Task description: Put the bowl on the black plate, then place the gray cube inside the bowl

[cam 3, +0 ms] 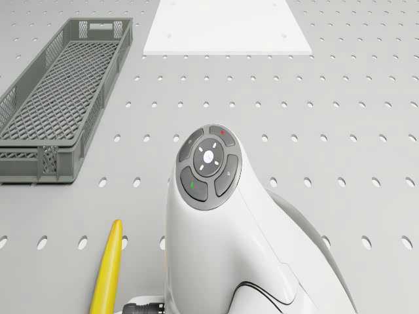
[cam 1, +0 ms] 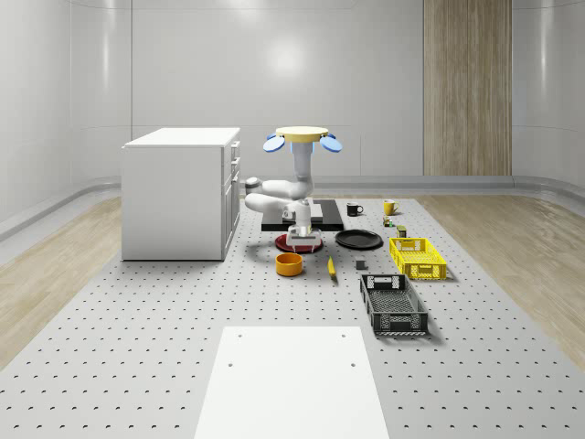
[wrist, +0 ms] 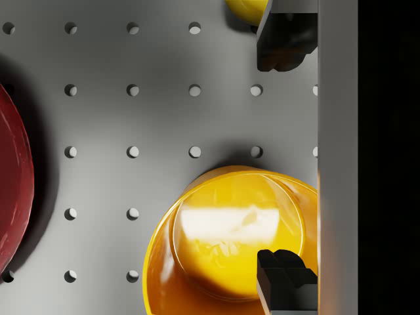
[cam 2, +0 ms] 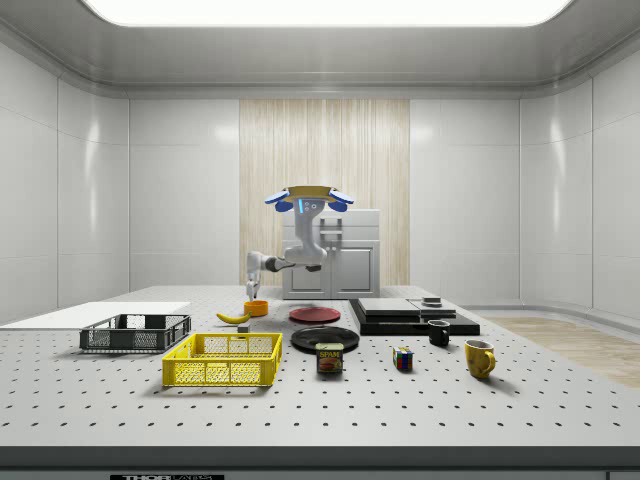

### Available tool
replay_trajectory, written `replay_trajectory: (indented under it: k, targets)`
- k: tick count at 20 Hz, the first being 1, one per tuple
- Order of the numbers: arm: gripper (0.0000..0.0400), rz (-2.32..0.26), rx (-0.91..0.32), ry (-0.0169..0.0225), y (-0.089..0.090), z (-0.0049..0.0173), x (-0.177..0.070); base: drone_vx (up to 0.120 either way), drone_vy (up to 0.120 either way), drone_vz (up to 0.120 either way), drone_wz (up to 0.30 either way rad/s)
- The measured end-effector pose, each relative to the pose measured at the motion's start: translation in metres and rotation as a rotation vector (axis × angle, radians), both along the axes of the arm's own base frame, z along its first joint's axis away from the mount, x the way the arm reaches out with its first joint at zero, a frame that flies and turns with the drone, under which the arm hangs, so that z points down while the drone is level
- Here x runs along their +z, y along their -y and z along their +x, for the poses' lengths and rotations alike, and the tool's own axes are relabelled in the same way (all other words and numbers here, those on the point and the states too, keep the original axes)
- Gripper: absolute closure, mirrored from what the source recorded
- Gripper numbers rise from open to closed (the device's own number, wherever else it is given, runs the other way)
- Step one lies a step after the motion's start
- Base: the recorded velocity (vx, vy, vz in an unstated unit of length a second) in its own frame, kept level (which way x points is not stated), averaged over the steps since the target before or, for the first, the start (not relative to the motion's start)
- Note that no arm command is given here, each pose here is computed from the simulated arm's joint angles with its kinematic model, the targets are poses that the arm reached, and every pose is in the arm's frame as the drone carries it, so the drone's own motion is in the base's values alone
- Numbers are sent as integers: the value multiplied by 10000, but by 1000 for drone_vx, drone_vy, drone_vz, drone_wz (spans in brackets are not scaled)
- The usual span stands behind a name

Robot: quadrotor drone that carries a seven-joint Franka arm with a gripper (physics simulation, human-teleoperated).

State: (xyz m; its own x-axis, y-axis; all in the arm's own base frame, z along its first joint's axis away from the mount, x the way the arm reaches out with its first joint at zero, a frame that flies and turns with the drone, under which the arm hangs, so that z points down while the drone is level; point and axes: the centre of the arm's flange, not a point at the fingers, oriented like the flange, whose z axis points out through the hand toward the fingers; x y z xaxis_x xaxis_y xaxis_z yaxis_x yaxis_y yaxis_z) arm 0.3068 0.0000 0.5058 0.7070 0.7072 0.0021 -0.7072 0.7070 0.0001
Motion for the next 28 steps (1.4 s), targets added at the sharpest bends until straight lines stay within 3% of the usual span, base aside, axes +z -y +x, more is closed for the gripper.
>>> replay_trajectory:
  k: [12,16,19,27,28]
  targets:
    - [0,-1,3,1,-81,1,388,0,0,0,0]
    - [0,-1,3,1,-92,67,467,0,0,0,0]
    - [0,-1,3,1,-96,102,497,0,0,0,0]
    - [0,-1,3,2,-99,134,574,0,0,0,0]
    - [46,-2,3,2,-100,135,577,0,0,0,0]
